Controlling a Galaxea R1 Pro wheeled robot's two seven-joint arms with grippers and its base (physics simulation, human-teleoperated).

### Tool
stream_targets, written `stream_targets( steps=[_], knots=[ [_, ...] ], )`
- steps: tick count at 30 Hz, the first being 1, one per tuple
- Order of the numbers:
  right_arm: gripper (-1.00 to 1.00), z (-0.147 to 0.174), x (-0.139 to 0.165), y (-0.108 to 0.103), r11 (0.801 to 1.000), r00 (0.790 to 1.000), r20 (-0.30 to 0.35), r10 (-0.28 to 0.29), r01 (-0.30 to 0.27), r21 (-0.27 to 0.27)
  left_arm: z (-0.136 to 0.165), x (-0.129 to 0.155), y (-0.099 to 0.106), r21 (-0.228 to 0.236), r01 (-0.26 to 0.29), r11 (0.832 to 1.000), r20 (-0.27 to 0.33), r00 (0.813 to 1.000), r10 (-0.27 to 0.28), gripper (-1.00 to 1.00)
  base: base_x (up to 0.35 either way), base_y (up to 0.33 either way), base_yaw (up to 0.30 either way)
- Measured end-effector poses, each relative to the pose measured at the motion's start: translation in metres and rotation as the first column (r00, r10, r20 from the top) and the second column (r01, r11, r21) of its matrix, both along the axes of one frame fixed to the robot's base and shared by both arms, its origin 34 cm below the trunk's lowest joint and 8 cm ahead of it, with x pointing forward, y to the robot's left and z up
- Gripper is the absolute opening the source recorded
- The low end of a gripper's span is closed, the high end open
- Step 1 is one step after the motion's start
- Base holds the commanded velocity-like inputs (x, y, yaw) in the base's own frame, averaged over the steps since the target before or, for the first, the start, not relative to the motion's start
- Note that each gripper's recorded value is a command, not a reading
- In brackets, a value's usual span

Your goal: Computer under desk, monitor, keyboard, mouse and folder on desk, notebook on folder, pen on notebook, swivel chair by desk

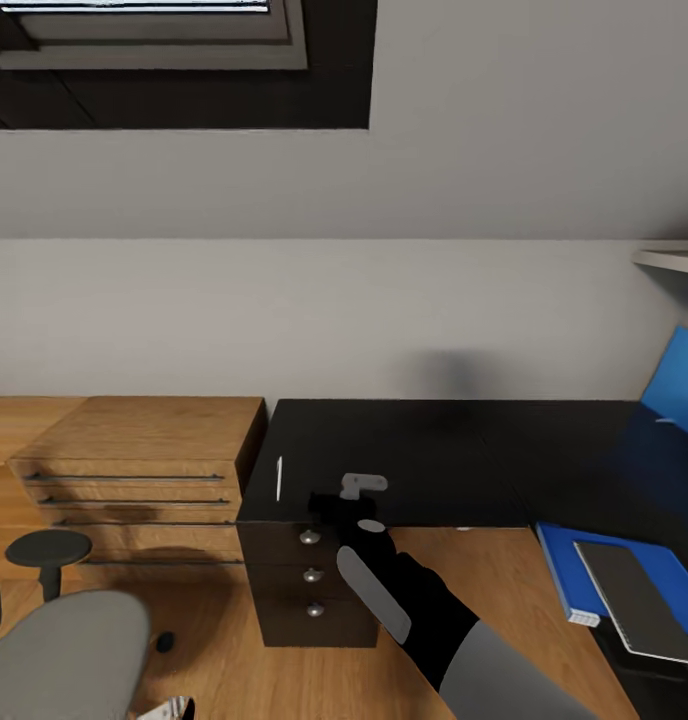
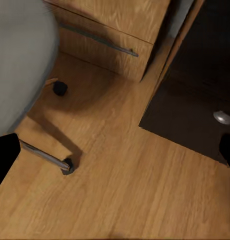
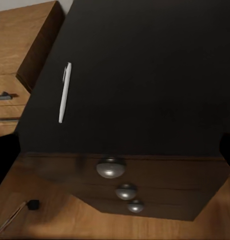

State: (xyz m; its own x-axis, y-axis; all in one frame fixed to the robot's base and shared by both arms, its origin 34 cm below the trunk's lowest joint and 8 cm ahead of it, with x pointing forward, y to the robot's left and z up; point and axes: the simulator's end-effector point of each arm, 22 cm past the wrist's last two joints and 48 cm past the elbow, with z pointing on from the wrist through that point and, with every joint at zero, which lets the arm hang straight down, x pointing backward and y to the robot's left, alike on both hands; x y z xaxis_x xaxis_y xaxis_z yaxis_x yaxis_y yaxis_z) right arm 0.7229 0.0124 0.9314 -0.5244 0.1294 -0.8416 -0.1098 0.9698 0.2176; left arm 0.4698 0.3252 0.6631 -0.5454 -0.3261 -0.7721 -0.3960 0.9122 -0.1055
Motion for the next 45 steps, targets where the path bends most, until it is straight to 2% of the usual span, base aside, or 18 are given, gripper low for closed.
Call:
stream_targets(
  steps=[2, 3, 4, 6, 7, 8, 11, 17, 18, 19, 20, 22, 23, 24, 26, 29, 37, 45],
  knots=[
    [1.00, -0.001, 0.000, 0.000, 1.000, 1.000, -0.002, -0.001, 0.001, 0.000, 0.034, 0.029, 0.004, 0.008, 0.003, 1.000, 0.074, 0.997, -0.004, 1.00, 0.000, 0.000, 0.186],
    [1.00, -0.002, 0.000, 0.000, 1.000, 1.000, -0.003, -0.001, 0.001, 0.000, 0.053, 0.039, 0.003, -0.019, 0.023, 1.000, 0.045, 0.999, -0.022, 1.00, 0.000, 0.000, 0.184],
    [1.00, -0.003, 0.000, 0.000, 1.000, 1.000, -0.004, -0.001, 0.001, 0.000, 0.066, 0.047, 0.004, -0.027, 0.029, 0.999, 0.050, 0.998, -0.028, 1.00, 0.000, 0.000, 0.184],
    [1.00, -0.004, 0.000, -0.001, 1.000, 1.000, -0.006, -0.001, 0.001, 0.000, 0.088, 0.050, -0.003, -0.115, 0.044, 0.992, -0.024, 0.999, -0.047, 1.00, 0.000, 0.000, 0.134],
    [1.00, -0.004, 0.001, -0.001, 1.000, 1.000, -0.006, -0.001, 0.001, 0.001, 0.102, 0.048, -0.005, -0.194, 0.033, 0.980, -0.073, 0.996, -0.048, 1.00, 0.000, 0.000, 0.061],
    [1.00, -0.004, 0.001, -0.001, 1.000, 1.000, -0.007, -0.001, 0.001, 0.001, 0.110, 0.045, -0.004, -0.238, 0.023, 0.971, -0.095, 0.994, -0.047, 1.00, 0.000, 0.000, 0.039],
    [1.00, -0.004, 0.001, 0.000, 1.000, 1.000, -0.007, 0.000, 0.000, 0.005, 0.133, 0.045, -0.002, -0.306, 0.017, 0.952, -0.102, 0.993, -0.051, 1.00, 0.000, 0.000, 0.018],
    [1.00, -0.014, -0.004, 0.001, 0.999, 0.999, -0.029, 0.017, -0.018, -0.030, 0.140, 0.046, -0.001, -0.325, 0.014, 0.945, -0.096, 0.994, -0.047, 1.00, 0.000, 0.000, 0.003],
    [1.00, -0.026, -0.007, -0.002, 0.998, 0.998, -0.063, 0.024, -0.028, -0.063, 0.140, 0.045, 0.000, -0.324, 0.012, 0.946, -0.097, 0.994, -0.046, 1.00, 0.000, 0.000, 0.000],
    [1.00, -0.038, 0.022, -0.037, 0.980, 0.991, -0.137, -0.007, -0.021, -0.199, 0.140, 0.044, 0.006, -0.321, -0.002, 0.947, -0.098, 0.995, -0.032, 1.00, 0.000, 0.000, 0.000],
    [1.00, -0.001, 0.061, -0.054, 0.970, 0.996, -0.085, -0.033, 0.011, -0.244, 0.140, 0.043, 0.007, -0.321, -0.004, 0.947, -0.098, 0.995, -0.029, 1.00, 0.000, 0.000, 0.000],
    [1.00, 0.001, 0.078, -0.079, 0.956, 0.991, -0.104, -0.079, 0.046, -0.290, 0.139, 0.043, 0.007, -0.322, -0.006, 0.947, -0.100, 0.995, -0.028, 1.00, 0.000, 0.000, 0.000],
    [1.00, 0.002, 0.093, -0.100, 0.954, 0.982, -0.145, -0.122, 0.075, -0.291, 0.131, 0.039, 0.005, -0.329, -0.012, 0.944, -0.117, 0.993, -0.028, 1.00, 0.000, 0.000, 0.000],
    [1.00, 0.003, 0.095, -0.097, 0.960, 0.982, -0.154, -0.113, 0.068, -0.272, 0.130, 0.038, 0.004, -0.331, -0.013, 0.944, -0.120, 0.992, -0.028, 1.00, 0.000, 0.000, 0.000],
    [1.00, -0.005, 0.091, -0.079, 0.979, 0.984, -0.172, -0.045, 0.009, -0.205, 0.121, 0.034, 0.002, -0.338, -0.020, 0.941, -0.139, 0.990, -0.029, 1.00, 0.000, 0.000, 0.000],
    [1.00, -0.015, 0.085, -0.072, 0.983, 0.983, -0.184, -0.019, -0.015, -0.180, 0.117, 0.032, 0.001, -0.341, -0.024, 0.940, -0.149, 0.988, -0.029, 1.00, 0.000, 0.000, 0.048],
    [1.00, -0.034, 0.076, -0.070, 0.983, 0.978, -0.210, -0.007, -0.031, -0.180, 0.101, 0.026, -0.008, -0.347, -0.022, 0.937, -0.179, 0.983, -0.043, 1.00, 0.000, 0.000, 0.171],
    [1.00, -0.044, 0.073, -0.070, 0.984, 0.974, -0.225, -0.005, -0.035, -0.177, 0.099, 0.032, -0.013, -0.332, -0.008, 0.943, -0.151, 0.988, -0.045, 1.00, 0.000, 0.000, 0.205]
  ],
)
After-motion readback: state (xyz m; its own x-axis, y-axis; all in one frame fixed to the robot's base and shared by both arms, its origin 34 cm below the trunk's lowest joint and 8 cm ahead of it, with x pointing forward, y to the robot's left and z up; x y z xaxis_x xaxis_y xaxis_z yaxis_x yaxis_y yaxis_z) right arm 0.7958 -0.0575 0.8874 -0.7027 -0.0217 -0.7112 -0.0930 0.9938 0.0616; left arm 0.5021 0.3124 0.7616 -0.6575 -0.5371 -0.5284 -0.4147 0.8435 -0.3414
